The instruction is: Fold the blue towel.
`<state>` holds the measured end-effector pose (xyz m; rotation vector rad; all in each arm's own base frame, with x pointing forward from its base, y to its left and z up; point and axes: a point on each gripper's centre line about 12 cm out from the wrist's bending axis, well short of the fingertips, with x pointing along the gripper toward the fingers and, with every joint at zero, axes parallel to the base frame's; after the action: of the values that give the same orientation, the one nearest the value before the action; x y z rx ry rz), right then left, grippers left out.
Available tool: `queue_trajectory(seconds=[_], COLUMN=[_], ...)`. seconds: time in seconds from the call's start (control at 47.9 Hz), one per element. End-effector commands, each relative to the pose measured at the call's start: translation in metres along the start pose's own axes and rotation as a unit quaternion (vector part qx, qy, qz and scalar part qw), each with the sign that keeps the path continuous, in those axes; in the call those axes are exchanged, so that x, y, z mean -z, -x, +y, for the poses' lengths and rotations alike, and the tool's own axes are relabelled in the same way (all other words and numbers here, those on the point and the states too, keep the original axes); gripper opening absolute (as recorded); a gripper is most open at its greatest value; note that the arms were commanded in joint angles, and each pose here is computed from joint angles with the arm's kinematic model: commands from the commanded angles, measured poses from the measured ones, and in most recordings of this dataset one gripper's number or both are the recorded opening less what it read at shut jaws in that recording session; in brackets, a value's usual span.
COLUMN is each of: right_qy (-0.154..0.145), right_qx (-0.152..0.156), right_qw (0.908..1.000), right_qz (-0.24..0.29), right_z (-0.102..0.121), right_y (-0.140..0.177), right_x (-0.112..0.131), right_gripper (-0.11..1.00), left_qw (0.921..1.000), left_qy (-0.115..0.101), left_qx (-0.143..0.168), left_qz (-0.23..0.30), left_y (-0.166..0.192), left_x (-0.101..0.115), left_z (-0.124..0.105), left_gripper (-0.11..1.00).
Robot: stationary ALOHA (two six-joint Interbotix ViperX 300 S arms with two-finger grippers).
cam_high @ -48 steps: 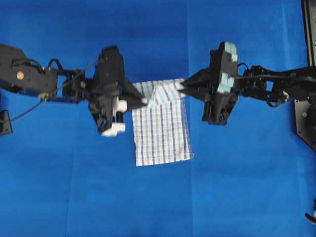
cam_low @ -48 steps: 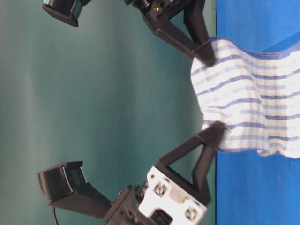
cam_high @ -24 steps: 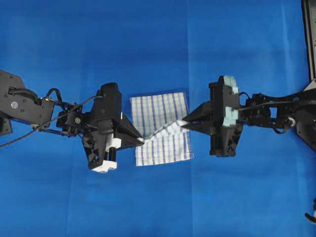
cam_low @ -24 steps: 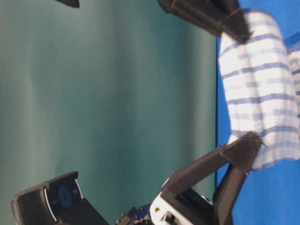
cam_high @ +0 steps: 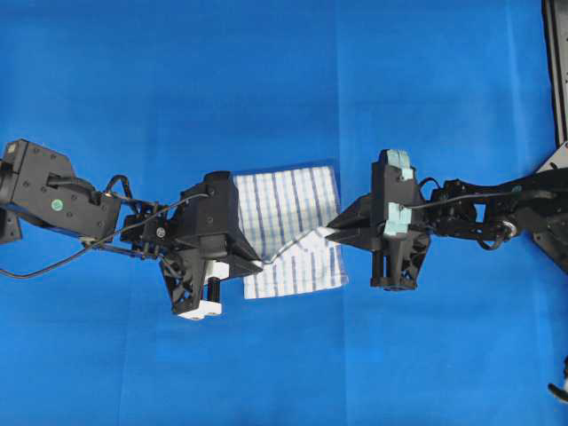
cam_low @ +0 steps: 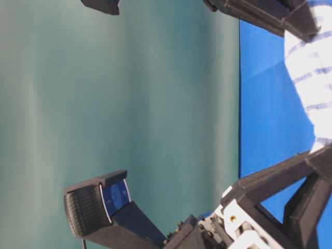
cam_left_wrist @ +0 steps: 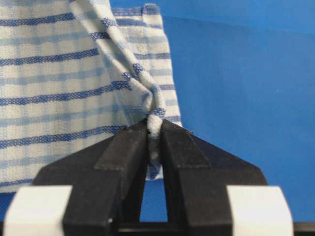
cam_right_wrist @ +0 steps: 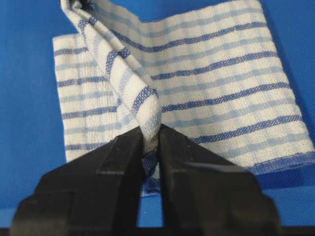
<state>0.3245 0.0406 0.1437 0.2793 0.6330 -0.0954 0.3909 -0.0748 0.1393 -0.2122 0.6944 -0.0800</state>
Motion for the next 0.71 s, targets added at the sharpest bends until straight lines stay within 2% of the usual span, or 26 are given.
queue_trajectory(seconds=[0.0, 0.063, 0.104, 0.25, 0.313, 0.376, 0.438, 0.689], right_qy=[-0.002, -0.003, -0.003, -0.003, 0.000, 0.002, 0.004, 0.021], right_qx=[-0.005, -0.005, -0.006, -0.007, -0.009, -0.012, -0.016, -0.027], right_qw=[0.9999, 0.9999, 0.9999, 0.9999, 0.9998, 0.9997, 0.9993, 0.9970], right_qz=[-0.012, -0.010, -0.010, -0.012, -0.017, -0.022, -0.033, -0.069], right_z=[0.003, 0.003, 0.004, 0.004, 0.004, 0.005, 0.006, 0.003], right_y=[0.002, 0.002, 0.002, 0.003, 0.006, 0.010, 0.016, 0.041], right_x=[-0.008, -0.008, -0.008, -0.009, -0.012, -0.014, -0.018, -0.030], right_gripper=[0.11, 0.22, 0.33, 0.77, 0.90, 0.92, 0.89, 0.87], left_qw=[0.9999, 0.9999, 0.9999, 0.9999, 0.9999, 0.9999, 0.9999, 0.9999], left_qy=[-0.002, -0.002, -0.002, -0.006, -0.007, -0.008, -0.009, -0.015], left_qx=[0.006, 0.007, 0.007, 0.009, 0.011, 0.012, 0.011, 0.002], left_qz=[-0.011, -0.012, -0.012, -0.008, -0.008, -0.009, -0.005, 0.001], left_y=[0.005, 0.006, 0.007, 0.017, 0.022, 0.028, 0.031, 0.043], left_x=[-0.006, -0.006, -0.007, -0.012, -0.015, -0.017, -0.016, -0.021], left_z=[-0.005, -0.005, -0.005, -0.010, -0.012, -0.013, -0.013, -0.006], left_gripper=[0.07, 0.08, 0.14, 0.54, 0.71, 0.86, 0.92, 0.90])
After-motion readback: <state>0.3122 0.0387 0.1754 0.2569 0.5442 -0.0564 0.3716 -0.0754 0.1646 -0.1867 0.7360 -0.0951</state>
